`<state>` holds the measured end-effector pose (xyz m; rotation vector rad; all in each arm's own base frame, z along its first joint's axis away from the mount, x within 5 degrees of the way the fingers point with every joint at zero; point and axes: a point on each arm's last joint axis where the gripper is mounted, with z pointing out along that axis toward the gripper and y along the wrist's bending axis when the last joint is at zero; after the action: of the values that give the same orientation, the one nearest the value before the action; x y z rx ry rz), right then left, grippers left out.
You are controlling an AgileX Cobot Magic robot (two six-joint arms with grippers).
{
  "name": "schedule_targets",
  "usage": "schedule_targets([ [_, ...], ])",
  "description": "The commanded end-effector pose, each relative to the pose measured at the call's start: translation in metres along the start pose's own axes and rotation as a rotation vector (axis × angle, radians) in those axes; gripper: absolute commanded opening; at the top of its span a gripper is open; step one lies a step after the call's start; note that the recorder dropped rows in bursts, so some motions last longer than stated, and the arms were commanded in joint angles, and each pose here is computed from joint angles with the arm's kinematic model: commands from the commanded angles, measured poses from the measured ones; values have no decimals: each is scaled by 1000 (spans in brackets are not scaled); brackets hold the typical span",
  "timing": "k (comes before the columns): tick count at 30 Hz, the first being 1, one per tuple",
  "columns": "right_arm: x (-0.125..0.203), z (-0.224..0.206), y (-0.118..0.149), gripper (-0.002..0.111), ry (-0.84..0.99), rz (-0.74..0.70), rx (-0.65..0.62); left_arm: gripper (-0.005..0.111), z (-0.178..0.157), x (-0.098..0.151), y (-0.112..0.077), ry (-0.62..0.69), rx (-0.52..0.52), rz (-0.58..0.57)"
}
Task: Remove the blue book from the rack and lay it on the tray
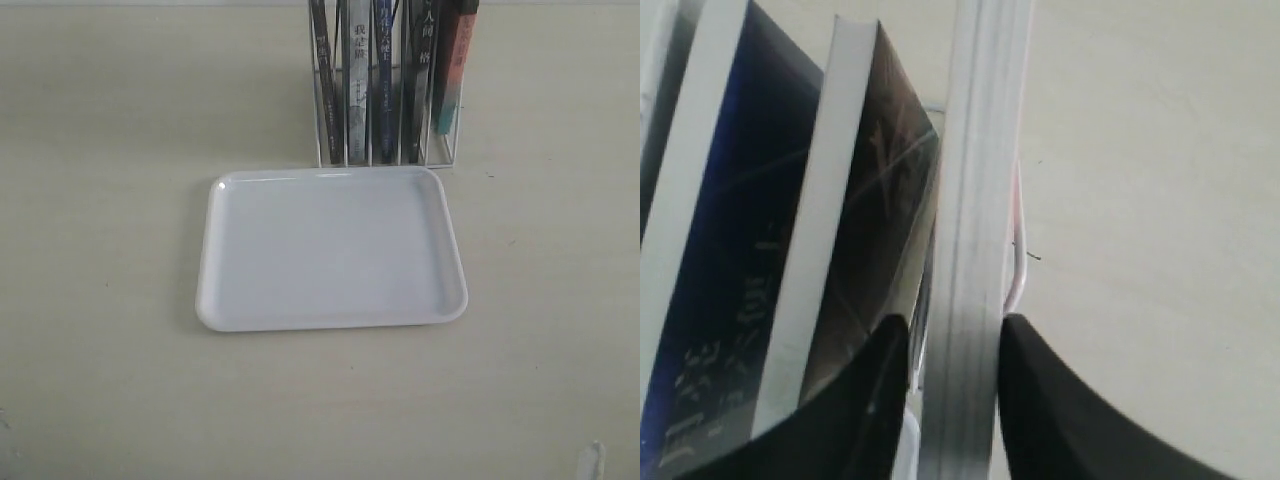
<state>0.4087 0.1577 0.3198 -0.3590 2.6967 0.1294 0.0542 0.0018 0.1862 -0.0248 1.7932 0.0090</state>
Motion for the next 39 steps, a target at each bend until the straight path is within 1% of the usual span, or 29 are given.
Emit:
schedule_targets([
  [1,-1,-20,0,37,-35,-12,-3,6,0,1,0,-4,8,6],
  [6,-6,-56,1,37,-134,-9,-21,6,0,1,0,-4,8,6],
  [8,-5,-71,5,37,-163,4,-68,6,0,1,0,-4,8,6],
  [11,-2,-85,19,37,-179,-10,-185,6,0,1,0,-4,8,6],
  [14,2,-87,37,37,-178,-68,-201,6,0,1,0,-4,8,6],
  [16,4,-83,48,37,-168,-89,-170,6,0,1,0,-4,8,6],
  [18,5,-80,56,37,-172,-94,-97,6,0,1,0,-4,8,6],
  [21,6,-79,61,37,-196,-107,21,6,0,1,0,-4,8,6],
  [22,6,-79,63,37,-200,-106,37,6,0,1,0,-4,8,6],
  [28,5,-69,65,37,-188,-67,61,6,0,1,0,-4,8,6],
  [35,14,-29,65,37,-76,-70,100,6,0,1,0,-4,8,6],
  [39,20,-15,63,37,-32,-72,120,6,0,1,0,-4,8,6],
])
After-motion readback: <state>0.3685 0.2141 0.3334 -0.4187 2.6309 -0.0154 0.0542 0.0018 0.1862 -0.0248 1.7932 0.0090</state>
